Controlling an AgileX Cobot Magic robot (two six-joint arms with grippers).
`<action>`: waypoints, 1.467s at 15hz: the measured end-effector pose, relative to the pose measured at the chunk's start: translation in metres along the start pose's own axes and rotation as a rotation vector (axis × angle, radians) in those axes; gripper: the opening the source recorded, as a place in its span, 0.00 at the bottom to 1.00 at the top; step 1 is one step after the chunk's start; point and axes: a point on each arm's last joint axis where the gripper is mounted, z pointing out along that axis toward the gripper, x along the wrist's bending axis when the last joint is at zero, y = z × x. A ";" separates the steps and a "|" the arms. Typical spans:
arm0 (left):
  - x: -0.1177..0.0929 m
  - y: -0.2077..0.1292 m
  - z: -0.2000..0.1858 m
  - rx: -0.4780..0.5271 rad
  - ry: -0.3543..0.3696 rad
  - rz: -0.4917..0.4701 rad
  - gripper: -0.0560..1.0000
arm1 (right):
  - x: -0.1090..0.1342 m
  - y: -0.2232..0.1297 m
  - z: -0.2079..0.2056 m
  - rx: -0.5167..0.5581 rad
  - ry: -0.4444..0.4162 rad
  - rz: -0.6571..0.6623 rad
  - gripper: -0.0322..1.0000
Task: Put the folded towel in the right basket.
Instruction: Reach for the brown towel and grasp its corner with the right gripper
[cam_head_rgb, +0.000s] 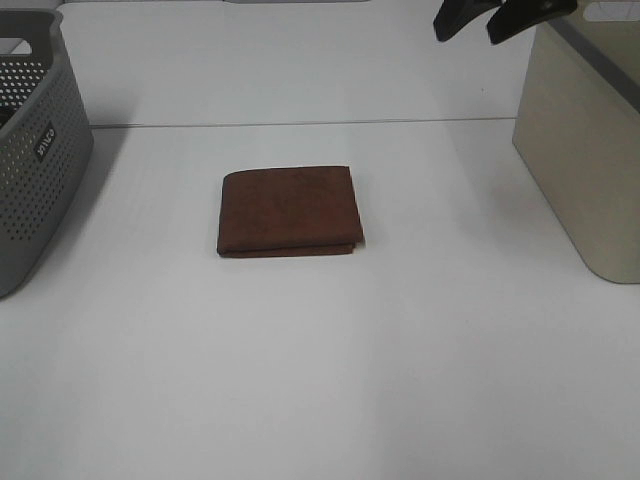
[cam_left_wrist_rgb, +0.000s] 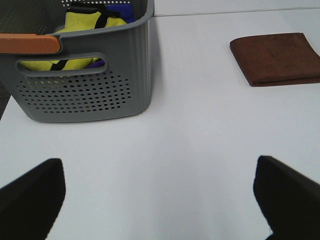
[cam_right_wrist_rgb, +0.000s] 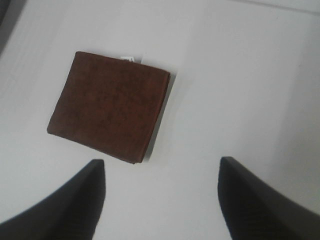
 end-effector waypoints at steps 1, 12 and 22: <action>0.000 0.000 0.000 0.000 0.000 0.000 0.97 | -0.006 -0.002 0.032 0.103 0.029 0.104 0.63; 0.000 0.000 0.000 0.000 0.000 0.000 0.97 | -0.029 -0.017 0.183 0.359 0.268 0.249 0.67; 0.000 0.000 0.000 0.000 0.000 0.000 0.97 | -0.041 -0.043 0.247 0.370 0.357 0.282 0.67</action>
